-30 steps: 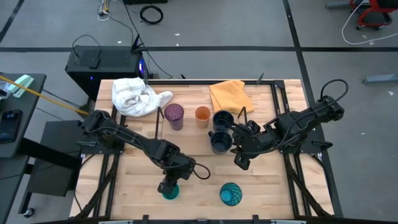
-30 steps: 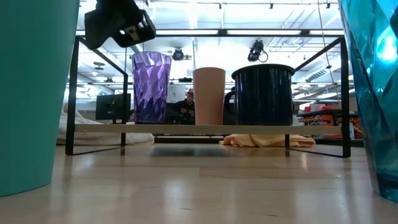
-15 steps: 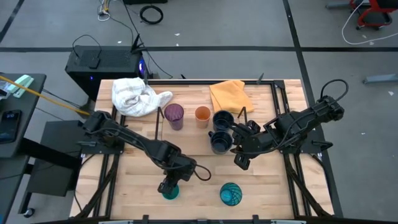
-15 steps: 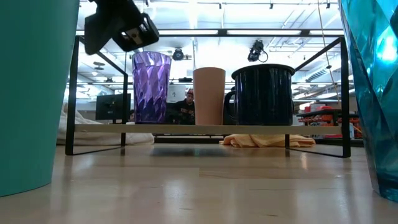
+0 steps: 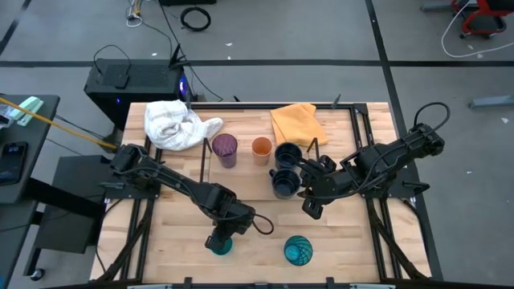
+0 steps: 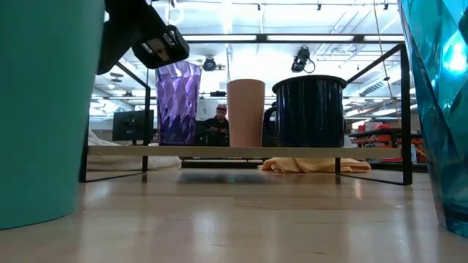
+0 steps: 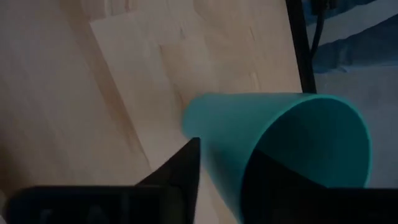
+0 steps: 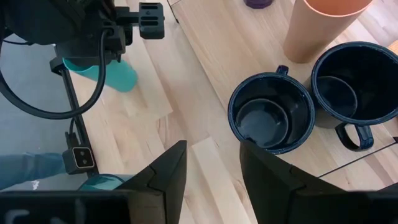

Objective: Stack small to large cups/mugs on shelf
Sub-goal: Put the blue cup on the shelf

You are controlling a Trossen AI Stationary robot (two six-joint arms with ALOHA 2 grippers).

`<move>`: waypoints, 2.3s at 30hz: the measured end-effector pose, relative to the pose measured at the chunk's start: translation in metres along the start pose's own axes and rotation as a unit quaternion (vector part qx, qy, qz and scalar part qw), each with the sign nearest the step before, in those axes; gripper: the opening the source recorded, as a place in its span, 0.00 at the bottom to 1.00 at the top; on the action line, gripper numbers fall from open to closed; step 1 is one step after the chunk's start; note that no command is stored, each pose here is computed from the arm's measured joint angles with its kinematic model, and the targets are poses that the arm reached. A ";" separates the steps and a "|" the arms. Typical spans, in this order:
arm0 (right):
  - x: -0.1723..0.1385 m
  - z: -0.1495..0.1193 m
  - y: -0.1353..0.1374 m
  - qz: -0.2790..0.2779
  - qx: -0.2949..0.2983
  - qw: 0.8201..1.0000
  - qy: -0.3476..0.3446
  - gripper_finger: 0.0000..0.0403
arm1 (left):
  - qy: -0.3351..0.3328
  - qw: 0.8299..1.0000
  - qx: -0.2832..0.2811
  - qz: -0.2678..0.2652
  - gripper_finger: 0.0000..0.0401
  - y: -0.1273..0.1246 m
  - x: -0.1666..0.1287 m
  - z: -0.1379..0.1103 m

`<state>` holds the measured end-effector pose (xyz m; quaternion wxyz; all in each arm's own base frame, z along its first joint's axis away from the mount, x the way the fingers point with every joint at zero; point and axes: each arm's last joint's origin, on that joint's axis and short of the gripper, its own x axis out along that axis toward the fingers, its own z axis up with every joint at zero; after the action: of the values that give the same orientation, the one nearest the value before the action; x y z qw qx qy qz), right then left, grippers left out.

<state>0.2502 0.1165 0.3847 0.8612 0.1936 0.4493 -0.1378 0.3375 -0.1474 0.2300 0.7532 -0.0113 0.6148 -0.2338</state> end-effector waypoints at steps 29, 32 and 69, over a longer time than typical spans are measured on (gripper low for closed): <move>-0.005 -0.016 0.000 -0.036 0.012 0.999 0.023 0.38 | -0.088 0.990 0.023 0.105 0.02 0.043 -0.120 0.031; -0.008 -0.024 0.005 -0.039 0.018 0.999 0.020 0.38 | -0.087 0.989 0.009 0.123 0.02 0.059 -0.135 0.028; -0.018 -0.049 0.020 -0.035 0.073 0.996 -0.023 0.38 | -0.020 0.986 0.006 0.163 0.02 0.135 -0.138 0.017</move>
<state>0.2136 0.1579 0.3785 0.8497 0.2365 0.4245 -0.2045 0.3809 0.0187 0.3198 0.7935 0.0892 0.5916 -0.1113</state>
